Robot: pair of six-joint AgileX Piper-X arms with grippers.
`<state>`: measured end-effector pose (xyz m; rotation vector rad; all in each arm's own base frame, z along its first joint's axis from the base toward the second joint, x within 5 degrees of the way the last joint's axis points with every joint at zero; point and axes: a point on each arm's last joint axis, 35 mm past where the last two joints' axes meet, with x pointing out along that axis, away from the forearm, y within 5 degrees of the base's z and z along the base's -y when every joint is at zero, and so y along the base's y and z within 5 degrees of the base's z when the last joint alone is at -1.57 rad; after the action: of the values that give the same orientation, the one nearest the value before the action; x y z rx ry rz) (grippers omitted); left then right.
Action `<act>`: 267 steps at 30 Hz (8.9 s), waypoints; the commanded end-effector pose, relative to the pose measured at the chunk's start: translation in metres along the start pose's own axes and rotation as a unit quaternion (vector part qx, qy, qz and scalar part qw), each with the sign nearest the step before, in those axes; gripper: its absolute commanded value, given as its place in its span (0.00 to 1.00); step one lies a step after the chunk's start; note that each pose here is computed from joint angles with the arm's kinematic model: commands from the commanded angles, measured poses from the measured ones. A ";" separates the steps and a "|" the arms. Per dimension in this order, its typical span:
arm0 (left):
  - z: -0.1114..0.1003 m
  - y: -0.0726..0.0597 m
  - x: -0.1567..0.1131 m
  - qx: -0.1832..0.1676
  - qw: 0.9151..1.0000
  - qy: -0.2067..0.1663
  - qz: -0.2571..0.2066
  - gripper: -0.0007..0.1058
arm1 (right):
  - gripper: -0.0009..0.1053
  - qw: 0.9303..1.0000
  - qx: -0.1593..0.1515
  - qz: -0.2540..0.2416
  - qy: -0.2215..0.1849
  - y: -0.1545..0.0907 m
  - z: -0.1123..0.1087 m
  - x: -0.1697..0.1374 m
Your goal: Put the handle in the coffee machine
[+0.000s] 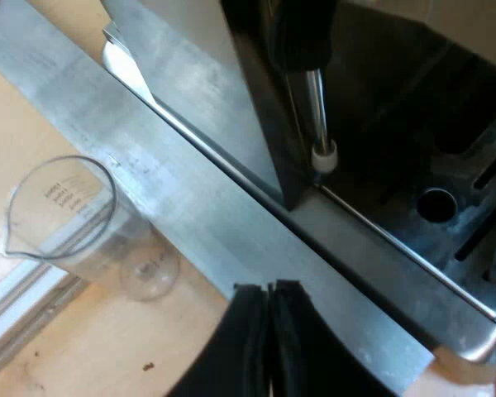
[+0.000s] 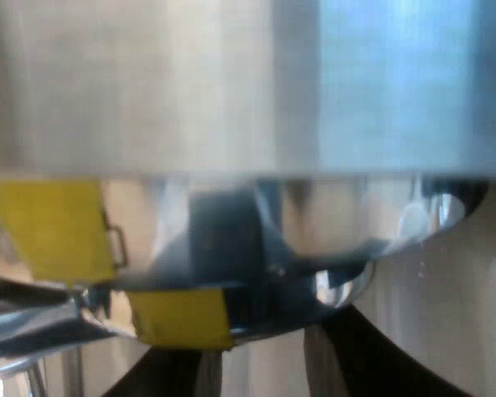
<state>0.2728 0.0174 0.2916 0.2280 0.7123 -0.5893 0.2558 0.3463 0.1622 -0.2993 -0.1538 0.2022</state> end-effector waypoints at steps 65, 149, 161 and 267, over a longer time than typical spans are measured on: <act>-0.006 -0.077 0.009 -0.050 0.950 0.054 -0.304 0.02 | 0.27 0.999 -0.009 -0.012 0.046 -0.002 0.011 0.002; 0.050 -0.180 0.007 -0.113 0.967 0.170 -0.150 0.01 | 0.57 0.932 -0.045 0.342 0.112 -0.173 0.121 -0.169; 0.051 -0.183 0.007 -0.150 0.955 0.177 -0.183 0.01 | 0.69 0.926 -0.017 0.371 0.073 -0.187 0.134 -0.179; 0.003 -0.145 -0.178 -0.082 0.995 -0.049 -0.015 0.90 | 0.77 0.927 0.008 0.269 0.260 -0.256 0.159 -0.160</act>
<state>0.0849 -0.0265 0.4093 0.0378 0.6786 -0.5659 0.1178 0.1187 0.3678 -0.3699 0.4650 0.6612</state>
